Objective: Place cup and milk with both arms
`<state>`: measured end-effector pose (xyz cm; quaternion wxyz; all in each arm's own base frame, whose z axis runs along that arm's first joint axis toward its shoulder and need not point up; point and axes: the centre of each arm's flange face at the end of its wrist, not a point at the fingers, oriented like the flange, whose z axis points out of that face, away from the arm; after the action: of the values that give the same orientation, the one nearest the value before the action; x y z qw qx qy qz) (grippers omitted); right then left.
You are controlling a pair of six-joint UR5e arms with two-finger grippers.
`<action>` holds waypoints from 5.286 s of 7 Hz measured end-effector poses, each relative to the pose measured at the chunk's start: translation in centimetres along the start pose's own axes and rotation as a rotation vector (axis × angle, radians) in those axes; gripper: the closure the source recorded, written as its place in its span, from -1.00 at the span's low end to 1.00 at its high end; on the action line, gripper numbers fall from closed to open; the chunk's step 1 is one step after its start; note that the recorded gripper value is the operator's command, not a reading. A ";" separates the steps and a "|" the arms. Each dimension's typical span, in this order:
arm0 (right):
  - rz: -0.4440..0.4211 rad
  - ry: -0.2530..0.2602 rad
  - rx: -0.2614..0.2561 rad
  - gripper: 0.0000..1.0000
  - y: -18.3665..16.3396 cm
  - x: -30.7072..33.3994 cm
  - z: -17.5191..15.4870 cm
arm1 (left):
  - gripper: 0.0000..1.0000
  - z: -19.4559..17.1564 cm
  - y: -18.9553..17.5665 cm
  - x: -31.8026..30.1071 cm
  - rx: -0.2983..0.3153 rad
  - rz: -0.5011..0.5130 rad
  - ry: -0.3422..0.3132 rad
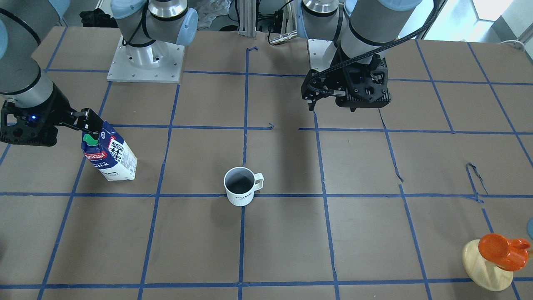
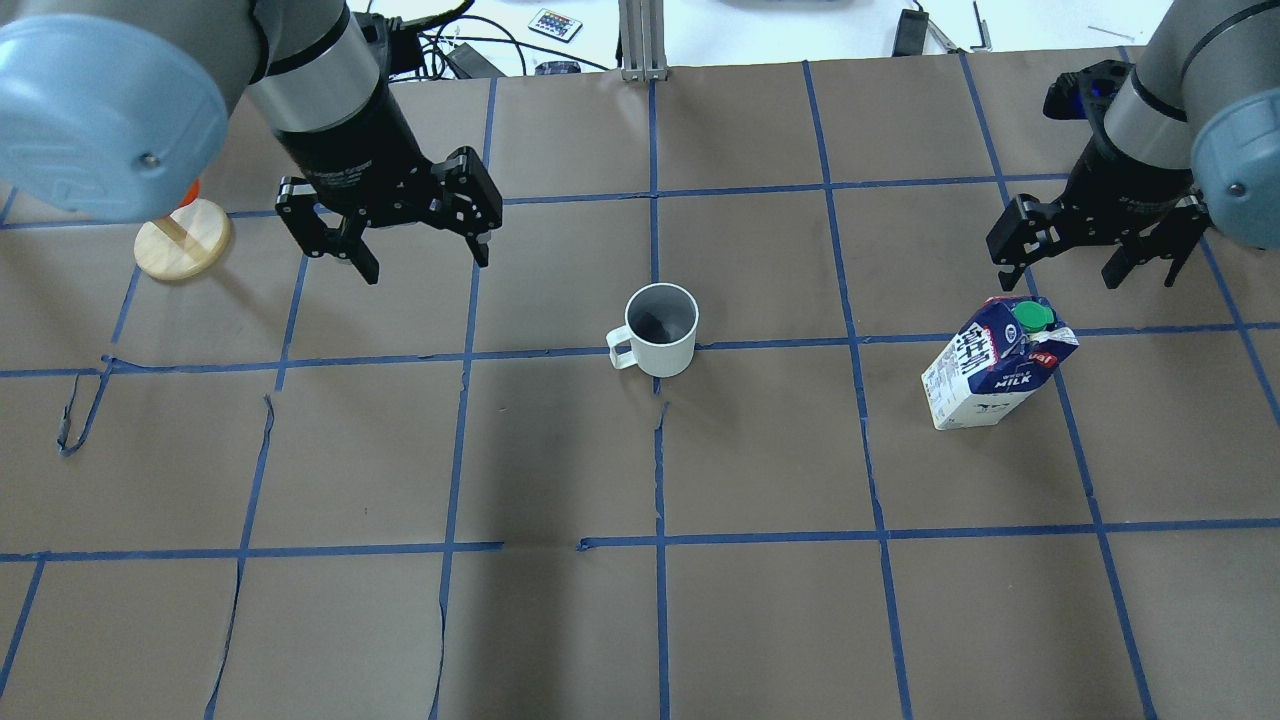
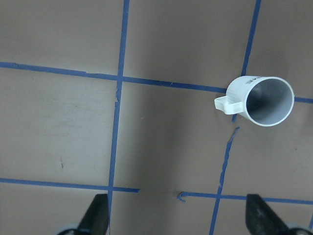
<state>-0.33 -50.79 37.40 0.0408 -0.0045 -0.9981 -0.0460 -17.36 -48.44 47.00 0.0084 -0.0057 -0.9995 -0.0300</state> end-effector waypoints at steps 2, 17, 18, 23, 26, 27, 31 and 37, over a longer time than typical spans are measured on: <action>-0.006 0.011 -0.006 -1.00 0.2 0.0 1.5 | -1.00 -0.9 -0.9 -2.6 0.062 0.060 -0.039; -0.022 -0.066 0.033 0.21 -0.8 -1.5 1.2 | -1.00 -2.8 -2.5 -4.4 0.126 0.017 -0.023; -0.022 -0.103 0.062 0.20 -1.9 -2.6 0.2 | -1.00 -2.8 -2.4 -4.5 0.126 0.017 -0.025; 0.031 -0.148 0.080 0.18 -9.0 -17.4 -1.2 | -1.00 -2.9 -2.2 -4.5 0.127 0.017 -0.028; 0.067 -0.168 0.045 0.18 -7.8 -22.5 -0.5 | -1.00 -2.9 -2.2 -4.5 0.127 0.017 -0.027; 0.076 -0.177 0.036 0.18 -7.4 -23.5 -0.4 | -1.00 -2.9 -2.2 -4.5 0.127 0.017 -0.027; 0.078 -0.209 0.012 -0.99 -6.6 -25.8 0.7 | -1.00 -2.9 -2.1 -4.5 0.128 0.017 -0.027; 0.096 -0.212 0.094 -1.00 -6.5 -22.4 -3.6 | -1.00 -3.0 -2.2 -4.5 0.130 0.018 -0.024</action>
<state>22.19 -57.75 38.54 -0.0624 -0.0552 -0.9965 0.0034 -12.88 -50.86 49.82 -0.0030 -0.0146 -0.9993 0.0352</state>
